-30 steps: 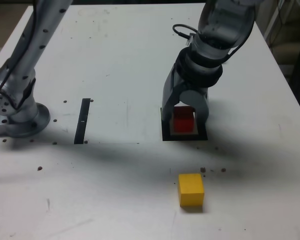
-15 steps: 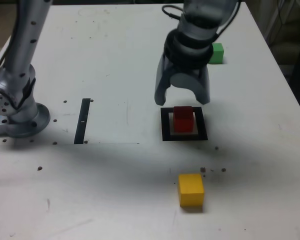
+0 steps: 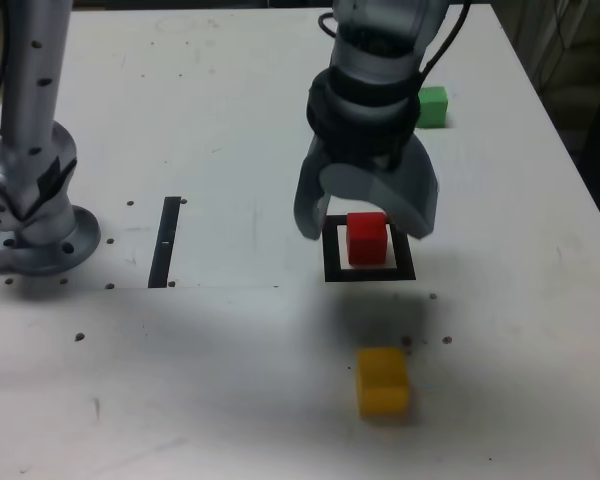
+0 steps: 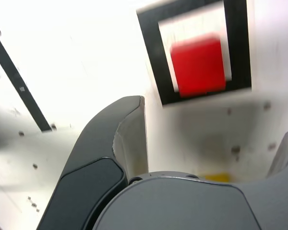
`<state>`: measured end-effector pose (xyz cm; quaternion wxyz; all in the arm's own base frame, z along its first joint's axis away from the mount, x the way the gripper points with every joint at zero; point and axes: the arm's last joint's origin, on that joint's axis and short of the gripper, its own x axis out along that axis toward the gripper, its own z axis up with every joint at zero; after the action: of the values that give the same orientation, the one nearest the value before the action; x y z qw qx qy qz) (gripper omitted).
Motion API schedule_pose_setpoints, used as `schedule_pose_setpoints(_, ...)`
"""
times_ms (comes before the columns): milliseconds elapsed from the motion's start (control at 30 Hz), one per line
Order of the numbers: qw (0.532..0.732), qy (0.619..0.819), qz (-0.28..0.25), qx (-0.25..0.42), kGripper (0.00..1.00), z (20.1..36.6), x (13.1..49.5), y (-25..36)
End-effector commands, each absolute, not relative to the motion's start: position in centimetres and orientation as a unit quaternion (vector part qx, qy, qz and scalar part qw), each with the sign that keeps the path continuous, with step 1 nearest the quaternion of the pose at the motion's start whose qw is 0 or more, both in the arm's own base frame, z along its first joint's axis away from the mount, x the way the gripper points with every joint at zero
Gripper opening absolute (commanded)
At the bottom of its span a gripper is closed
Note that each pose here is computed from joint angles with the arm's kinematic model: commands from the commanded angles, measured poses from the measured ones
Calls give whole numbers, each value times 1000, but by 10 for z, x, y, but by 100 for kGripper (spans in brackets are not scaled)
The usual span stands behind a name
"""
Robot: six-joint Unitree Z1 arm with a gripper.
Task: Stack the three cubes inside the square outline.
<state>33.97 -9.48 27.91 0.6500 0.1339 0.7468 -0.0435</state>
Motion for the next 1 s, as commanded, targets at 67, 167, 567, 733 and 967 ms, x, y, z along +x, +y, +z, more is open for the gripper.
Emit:
schedule_pose_setpoints(67,654,743,-52,134,100,283,338,-109)
schedule_pose_setpoints(167,654,743,-57,131,100,284,337,-120)
schedule_pose_setpoints(567,644,758,-35,97,100,288,335,-162)
schedule_pose_setpoints(733,630,774,-22,66,100,282,338,-178)
schedule_pose_setpoints(967,613,789,17,34,100,274,342,-190)
